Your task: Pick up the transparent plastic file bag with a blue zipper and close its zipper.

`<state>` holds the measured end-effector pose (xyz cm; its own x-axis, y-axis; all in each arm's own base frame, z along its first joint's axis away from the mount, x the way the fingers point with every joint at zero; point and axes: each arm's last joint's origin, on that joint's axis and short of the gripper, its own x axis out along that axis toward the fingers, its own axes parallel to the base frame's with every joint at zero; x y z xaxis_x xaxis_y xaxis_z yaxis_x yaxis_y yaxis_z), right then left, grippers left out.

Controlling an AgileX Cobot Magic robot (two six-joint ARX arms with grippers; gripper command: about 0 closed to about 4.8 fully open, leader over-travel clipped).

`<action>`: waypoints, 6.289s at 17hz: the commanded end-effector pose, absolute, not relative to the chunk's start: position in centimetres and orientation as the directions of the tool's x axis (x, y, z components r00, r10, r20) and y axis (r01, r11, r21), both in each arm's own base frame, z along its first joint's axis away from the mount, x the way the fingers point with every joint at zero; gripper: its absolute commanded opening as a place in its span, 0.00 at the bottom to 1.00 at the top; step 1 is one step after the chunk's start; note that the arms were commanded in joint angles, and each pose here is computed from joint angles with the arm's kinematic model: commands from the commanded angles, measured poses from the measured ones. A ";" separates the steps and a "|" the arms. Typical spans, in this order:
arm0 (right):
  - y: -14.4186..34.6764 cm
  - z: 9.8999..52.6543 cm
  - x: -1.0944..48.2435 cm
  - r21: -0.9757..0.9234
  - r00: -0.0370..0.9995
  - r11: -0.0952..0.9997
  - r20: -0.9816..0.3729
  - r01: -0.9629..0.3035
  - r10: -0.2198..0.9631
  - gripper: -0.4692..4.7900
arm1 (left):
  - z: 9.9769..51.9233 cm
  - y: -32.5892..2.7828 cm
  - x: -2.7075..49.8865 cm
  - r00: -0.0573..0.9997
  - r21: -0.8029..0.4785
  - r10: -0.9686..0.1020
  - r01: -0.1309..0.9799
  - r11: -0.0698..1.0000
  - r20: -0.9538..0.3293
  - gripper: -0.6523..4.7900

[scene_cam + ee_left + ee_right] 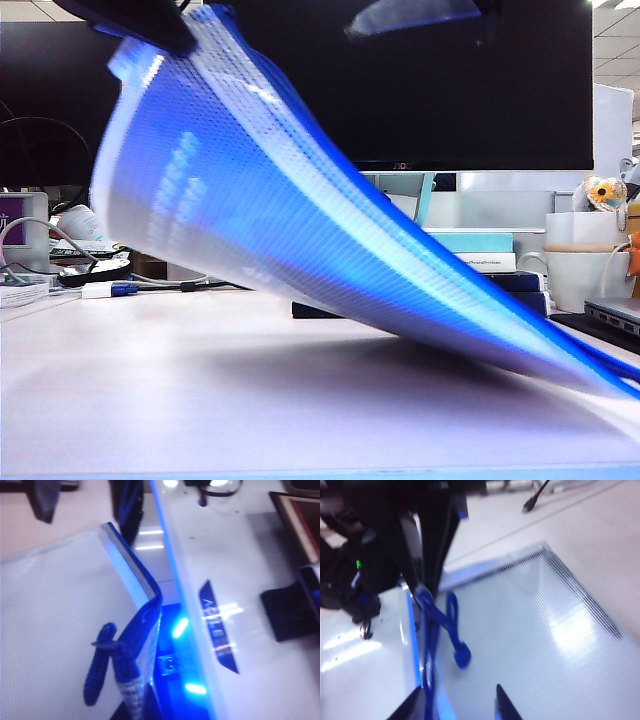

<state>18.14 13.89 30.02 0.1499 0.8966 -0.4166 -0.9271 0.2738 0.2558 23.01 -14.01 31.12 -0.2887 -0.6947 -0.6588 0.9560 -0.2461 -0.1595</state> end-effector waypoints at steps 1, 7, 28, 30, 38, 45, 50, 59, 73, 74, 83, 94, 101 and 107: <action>14.0 29.9 17.9 0.293 0.039 0.164 -0.389 -0.942 0.920 0.43 | 31.9 -14.0 22.2 -0.341 -0.145 -0.738 0.937 -0.319 -0.582 0.11; 14.4 29.3 18.4 0.299 0.001 0.127 -0.388 -0.946 0.922 0.43 | 32.5 -14.3 21.3 -0.383 -0.105 -0.769 0.917 -0.386 -0.511 0.11; 14.6 29.8 19.7 0.155 0.249 0.334 -0.405 -0.930 0.880 0.09 | 32.5 -15.5 24.1 -0.169 0.045 -0.795 0.970 -0.239 -0.583 0.11; 14.6 29.7 19.6 0.162 0.245 0.336 -0.414 -0.928 0.877 0.09 | 32.6 -15.4 24.7 -0.134 0.055 -0.814 0.978 -0.200 -0.565 0.11; 13.4 28.0 19.7 -0.001 0.481 0.628 -0.643 -0.778 0.595 0.09 | 32.9 -12.5 26.4 -0.033 0.023 -0.846 0.998 -0.054 -0.533 0.11; 12.3 26.7 20.5 -0.268 0.653 0.794 -0.730 -0.545 0.202 0.09 | 33.6 -11.5 26.4 0.021 0.039 -0.840 0.999 0.000 -0.543 0.11; 10.9 22.3 22.2 -0.382 0.609 0.828 -0.790 -0.411 -0.062 0.09 | 35.1 -10.7 25.0 0.120 0.127 -0.793 0.990 0.054 -0.597 0.11; 9.5 21.5 24.0 -0.114 0.577 0.929 -0.808 -0.352 0.119 0.39 | 35.2 -10.2 24.5 0.195 0.145 -0.704 0.981 0.131 -0.682 0.12; 8.4 32.6 20.5 0.202 0.583 0.800 -0.588 -0.565 0.560 0.87 | 35.5 -8.2 26.0 0.469 0.074 -0.507 0.783 0.618 -0.723 0.59; 7.7 33.5 19.8 0.185 0.625 0.810 -0.551 -0.556 0.554 0.86 | 35.7 -7.5 25.6 0.488 0.076 -0.504 0.767 0.637 -0.713 0.59; 0.7 33.6 12.6 0.214 0.961 0.937 0.078 -0.275 0.265 0.76 | 32.8 -1.3 15.5 0.869 0.244 -0.436 0.486 0.839 -0.233 0.50; 0.5 19.7 11.1 0.292 0.945 0.920 0.271 -0.261 0.182 0.08 | 20.7 -0.8 10.3 0.963 0.070 -0.249 0.243 0.968 0.101 0.32; 0.6 17.8 11.5 0.162 0.975 0.963 0.088 -0.217 0.205 0.09 | 18.2 -0.7 9.8 0.964 0.002 -0.245 0.246 0.969 0.099 0.11; 0.3 16.7 11.5 0.149 0.993 0.982 -0.012 -0.114 0.117 0.09 | 17.2 -0.6 9.6 0.979 0.052 -0.203 0.201 0.978 0.036 0.11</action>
